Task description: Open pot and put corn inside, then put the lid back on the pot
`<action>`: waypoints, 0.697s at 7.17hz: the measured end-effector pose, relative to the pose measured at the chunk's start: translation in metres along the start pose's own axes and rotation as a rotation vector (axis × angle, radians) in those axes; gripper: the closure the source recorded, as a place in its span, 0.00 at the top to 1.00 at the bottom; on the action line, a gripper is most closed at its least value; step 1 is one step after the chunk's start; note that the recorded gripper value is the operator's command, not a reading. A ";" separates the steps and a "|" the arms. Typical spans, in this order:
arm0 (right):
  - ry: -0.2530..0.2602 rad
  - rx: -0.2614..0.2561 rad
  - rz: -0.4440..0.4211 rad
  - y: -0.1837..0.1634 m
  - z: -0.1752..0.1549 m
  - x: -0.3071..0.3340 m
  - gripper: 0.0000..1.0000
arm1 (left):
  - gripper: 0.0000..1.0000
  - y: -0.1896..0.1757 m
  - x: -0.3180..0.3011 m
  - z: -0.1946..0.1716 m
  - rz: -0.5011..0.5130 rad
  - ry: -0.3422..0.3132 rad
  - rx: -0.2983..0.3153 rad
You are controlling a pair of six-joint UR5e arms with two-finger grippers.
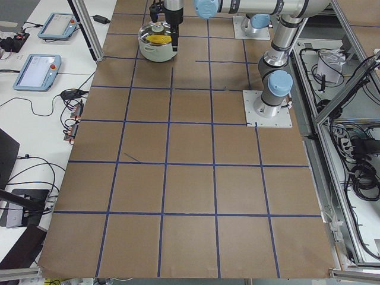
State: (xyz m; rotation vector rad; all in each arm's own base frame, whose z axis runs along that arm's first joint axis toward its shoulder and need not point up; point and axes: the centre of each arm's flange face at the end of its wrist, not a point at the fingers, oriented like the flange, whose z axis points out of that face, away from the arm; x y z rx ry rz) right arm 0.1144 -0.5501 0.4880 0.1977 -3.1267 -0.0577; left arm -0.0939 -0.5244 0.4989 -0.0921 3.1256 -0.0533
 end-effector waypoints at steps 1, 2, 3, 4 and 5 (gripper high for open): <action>-0.002 0.007 0.002 0.002 -0.001 0.000 1.00 | 1.00 -0.004 0.000 0.001 -0.004 0.001 0.017; -0.003 0.014 0.003 0.003 -0.003 -0.001 1.00 | 1.00 -0.005 0.000 0.000 -0.006 -0.001 0.024; -0.005 0.018 0.002 0.004 -0.004 -0.002 1.00 | 1.00 -0.005 0.000 0.000 -0.006 -0.004 0.026; -0.006 0.019 0.002 0.004 -0.004 -0.003 1.00 | 1.00 -0.005 0.000 0.000 -0.006 -0.006 0.026; -0.006 0.023 0.002 0.003 -0.005 -0.003 1.00 | 1.00 -0.004 0.000 0.000 -0.006 -0.006 0.024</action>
